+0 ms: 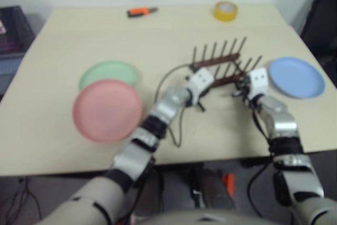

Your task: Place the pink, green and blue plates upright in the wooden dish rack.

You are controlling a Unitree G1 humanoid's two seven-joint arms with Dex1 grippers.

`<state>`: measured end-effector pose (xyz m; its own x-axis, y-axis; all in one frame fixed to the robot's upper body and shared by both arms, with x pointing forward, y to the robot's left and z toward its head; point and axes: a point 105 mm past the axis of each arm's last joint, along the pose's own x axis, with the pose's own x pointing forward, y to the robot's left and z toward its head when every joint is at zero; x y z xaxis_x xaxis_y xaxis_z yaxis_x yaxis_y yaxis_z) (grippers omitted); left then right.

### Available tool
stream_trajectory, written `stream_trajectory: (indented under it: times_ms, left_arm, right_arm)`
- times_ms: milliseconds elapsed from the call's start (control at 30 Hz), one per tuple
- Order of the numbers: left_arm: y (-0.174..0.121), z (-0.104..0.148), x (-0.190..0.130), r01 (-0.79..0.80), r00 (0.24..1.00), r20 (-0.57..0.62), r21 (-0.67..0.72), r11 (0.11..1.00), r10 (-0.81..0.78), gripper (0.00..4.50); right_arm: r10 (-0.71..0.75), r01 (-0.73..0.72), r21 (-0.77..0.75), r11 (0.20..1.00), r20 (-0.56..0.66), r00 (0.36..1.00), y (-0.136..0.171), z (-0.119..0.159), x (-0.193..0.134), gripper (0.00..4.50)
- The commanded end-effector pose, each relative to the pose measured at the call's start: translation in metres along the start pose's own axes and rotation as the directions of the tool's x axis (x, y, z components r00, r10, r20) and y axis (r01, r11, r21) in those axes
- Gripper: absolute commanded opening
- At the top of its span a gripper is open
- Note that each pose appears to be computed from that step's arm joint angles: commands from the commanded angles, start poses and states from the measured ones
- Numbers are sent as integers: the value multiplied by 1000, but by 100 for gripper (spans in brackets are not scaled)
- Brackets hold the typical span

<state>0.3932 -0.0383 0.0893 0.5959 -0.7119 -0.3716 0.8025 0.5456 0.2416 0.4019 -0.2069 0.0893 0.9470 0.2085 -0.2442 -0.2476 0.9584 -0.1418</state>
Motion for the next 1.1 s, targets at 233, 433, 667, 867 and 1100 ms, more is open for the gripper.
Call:
stream_trajectory:
  times_ms: [233,433,667,867,1100]
  left_arm:
    - [26,7,-3,-106,994,19,58,993,105,1]
    - [33,0,-7,-126,992,6,56,991,125,1]
    - [24,20,-49,-26,996,82,36,999,23,1]
    - [61,54,-162,-114,984,132,-31,993,117,129]
    - [98,42,-263,-312,947,37,-140,940,320,381]
  right_arm:
    - [35,-32,-34,999,72,997,8,24,6,1]
    - [111,-106,-71,992,79,991,21,32,2,1]
    - [527,-518,-104,849,86,846,80,64,-53,1]
    - [813,-786,-224,576,58,579,119,105,-128,93]
    - [855,-818,-255,515,83,512,131,130,-116,339]
